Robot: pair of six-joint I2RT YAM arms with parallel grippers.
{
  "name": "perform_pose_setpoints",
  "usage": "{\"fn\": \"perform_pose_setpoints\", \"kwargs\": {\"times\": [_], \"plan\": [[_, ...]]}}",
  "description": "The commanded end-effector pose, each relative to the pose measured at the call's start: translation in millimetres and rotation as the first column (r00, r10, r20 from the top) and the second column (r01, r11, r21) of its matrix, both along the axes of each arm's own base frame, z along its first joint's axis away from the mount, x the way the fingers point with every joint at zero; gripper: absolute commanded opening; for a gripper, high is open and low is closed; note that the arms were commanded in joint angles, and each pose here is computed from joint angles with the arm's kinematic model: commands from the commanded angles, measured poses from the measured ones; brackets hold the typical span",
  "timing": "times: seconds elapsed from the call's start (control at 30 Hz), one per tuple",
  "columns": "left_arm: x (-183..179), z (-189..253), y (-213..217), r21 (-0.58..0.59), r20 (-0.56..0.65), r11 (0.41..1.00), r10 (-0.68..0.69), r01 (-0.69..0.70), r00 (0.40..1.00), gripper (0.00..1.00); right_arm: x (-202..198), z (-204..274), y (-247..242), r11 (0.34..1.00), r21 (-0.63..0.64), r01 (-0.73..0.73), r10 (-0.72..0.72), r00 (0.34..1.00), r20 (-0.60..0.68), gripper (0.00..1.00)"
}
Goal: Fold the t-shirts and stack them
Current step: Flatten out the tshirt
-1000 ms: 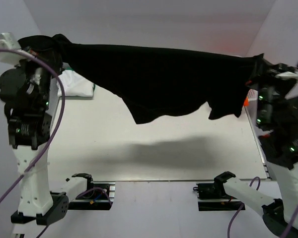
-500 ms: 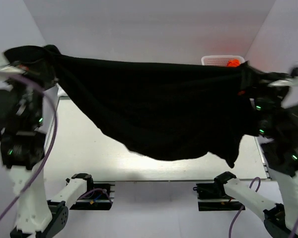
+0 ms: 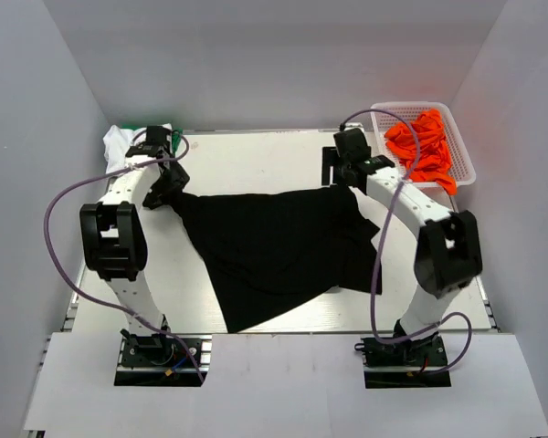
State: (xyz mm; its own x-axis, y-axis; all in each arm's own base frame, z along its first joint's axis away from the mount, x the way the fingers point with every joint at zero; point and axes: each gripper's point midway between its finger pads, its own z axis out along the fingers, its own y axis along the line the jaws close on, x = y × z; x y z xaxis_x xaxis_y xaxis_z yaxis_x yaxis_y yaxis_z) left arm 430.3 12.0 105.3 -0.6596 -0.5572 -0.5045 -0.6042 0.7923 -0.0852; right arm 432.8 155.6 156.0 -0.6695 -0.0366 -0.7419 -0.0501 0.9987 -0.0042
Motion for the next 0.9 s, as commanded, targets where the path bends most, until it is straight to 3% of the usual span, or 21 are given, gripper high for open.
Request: {"fn": "perform_pose_setpoints", "kwargs": {"times": [0.0,0.03,0.23,0.3,0.53,0.63,0.87], "plan": [[23.5,79.0,6.7,0.011,0.191,1.000,0.024,-0.026,0.981,0.89,11.0,52.6,17.2,0.994,0.081,-0.071,0.064,0.995,0.077,0.90],[21.7,69.6,1.9,-0.006,0.176,1.000,0.002,-0.001,0.984,1.00,13.4,65.1,18.4,0.992,0.101,-0.080,0.067,0.990,0.121,0.90],[-1.7,74.1,-39.9,-0.119,0.248,0.977,-0.144,0.178,0.958,1.00,-20.8,42.8,5.9,0.993,0.099,-0.060,0.057,0.998,0.035,0.90],[-19.8,60.9,-66.4,-0.217,0.229,0.937,-0.224,0.274,0.947,1.00,-35.1,43.4,0.2,0.991,0.134,-0.017,0.015,1.000,0.014,0.90],[-97.0,44.3,-104.5,-0.298,0.150,0.868,-0.368,0.397,0.918,1.00,-122.3,-8.2,-48.4,0.977,0.135,0.164,-0.144,0.979,-0.148,0.90],[-133.9,36.6,-126.2,-0.358,0.141,0.814,-0.437,0.457,0.888,1.00,-167.2,-17.9,-57.5,0.955,0.211,0.210,-0.169,0.965,-0.199,0.90],[-166.9,5.7,-153.2,-0.392,0.062,0.784,-0.500,0.482,0.864,0.97,-243.5,-84.4,-74.1,0.904,0.216,0.369,-0.259,0.875,-0.409,0.90]]}}
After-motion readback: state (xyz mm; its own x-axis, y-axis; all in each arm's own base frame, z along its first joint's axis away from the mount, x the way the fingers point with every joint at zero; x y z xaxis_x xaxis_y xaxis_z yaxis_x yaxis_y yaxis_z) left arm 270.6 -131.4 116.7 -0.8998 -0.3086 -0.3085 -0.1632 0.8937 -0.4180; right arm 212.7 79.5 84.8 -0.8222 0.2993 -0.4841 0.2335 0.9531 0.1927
